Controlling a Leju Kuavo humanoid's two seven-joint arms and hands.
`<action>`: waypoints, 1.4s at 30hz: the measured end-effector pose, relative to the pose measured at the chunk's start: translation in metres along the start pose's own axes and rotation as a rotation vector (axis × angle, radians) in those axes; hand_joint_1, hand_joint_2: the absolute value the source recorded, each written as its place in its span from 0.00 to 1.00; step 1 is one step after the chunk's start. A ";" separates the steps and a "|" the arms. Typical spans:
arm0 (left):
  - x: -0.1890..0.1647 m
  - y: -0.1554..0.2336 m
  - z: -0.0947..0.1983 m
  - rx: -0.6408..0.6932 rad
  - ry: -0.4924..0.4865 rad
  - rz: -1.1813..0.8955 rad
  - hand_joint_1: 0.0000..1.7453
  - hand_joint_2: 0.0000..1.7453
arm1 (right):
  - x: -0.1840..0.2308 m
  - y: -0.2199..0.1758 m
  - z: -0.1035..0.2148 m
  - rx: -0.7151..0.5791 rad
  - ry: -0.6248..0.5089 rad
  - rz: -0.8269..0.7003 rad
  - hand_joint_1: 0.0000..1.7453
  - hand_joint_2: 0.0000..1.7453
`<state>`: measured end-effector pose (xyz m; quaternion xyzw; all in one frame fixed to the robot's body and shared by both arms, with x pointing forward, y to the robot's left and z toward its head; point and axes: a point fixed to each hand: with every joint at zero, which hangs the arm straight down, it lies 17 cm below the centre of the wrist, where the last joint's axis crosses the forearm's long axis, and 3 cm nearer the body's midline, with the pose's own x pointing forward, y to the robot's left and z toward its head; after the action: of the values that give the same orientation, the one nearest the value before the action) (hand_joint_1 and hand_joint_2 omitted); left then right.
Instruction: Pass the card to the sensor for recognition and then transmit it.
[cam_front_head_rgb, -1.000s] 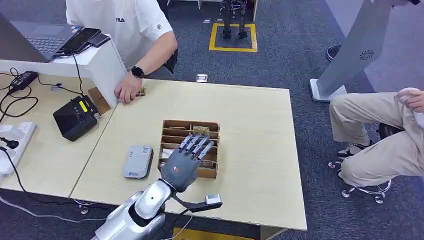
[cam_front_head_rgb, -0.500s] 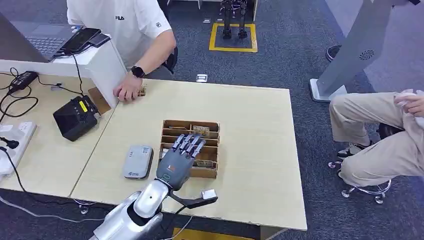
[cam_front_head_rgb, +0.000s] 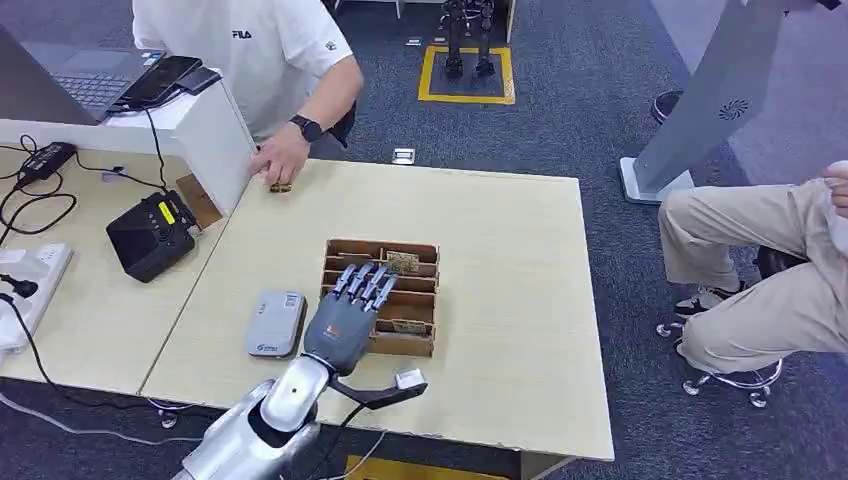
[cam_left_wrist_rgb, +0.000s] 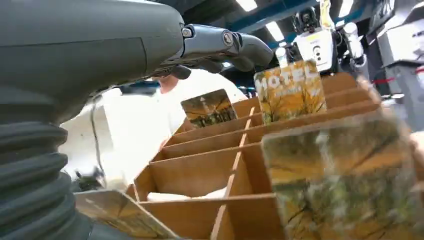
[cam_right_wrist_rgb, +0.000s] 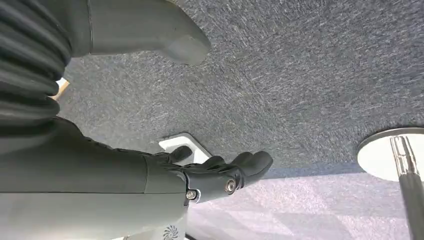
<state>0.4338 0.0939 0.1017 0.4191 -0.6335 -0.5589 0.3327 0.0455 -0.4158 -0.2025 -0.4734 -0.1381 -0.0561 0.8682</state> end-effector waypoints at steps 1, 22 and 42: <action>0.007 0.002 0.001 0.009 -0.032 0.063 0.00 1.00 | 0.001 0.000 0.000 0.000 -0.005 0.000 0.00 1.00; 0.057 0.046 0.011 0.096 -0.221 0.388 0.00 1.00 | 0.008 0.000 0.000 -0.003 -0.042 -0.011 0.00 1.00; 0.055 0.048 0.018 0.100 -0.239 0.339 0.00 1.00 | 0.006 -0.001 0.000 -0.006 -0.032 -0.019 0.00 1.00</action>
<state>0.3871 0.0531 0.1435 0.2531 -0.7569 -0.5084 0.3233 0.0510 -0.4161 -0.2000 -0.4754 -0.1563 -0.0573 0.8638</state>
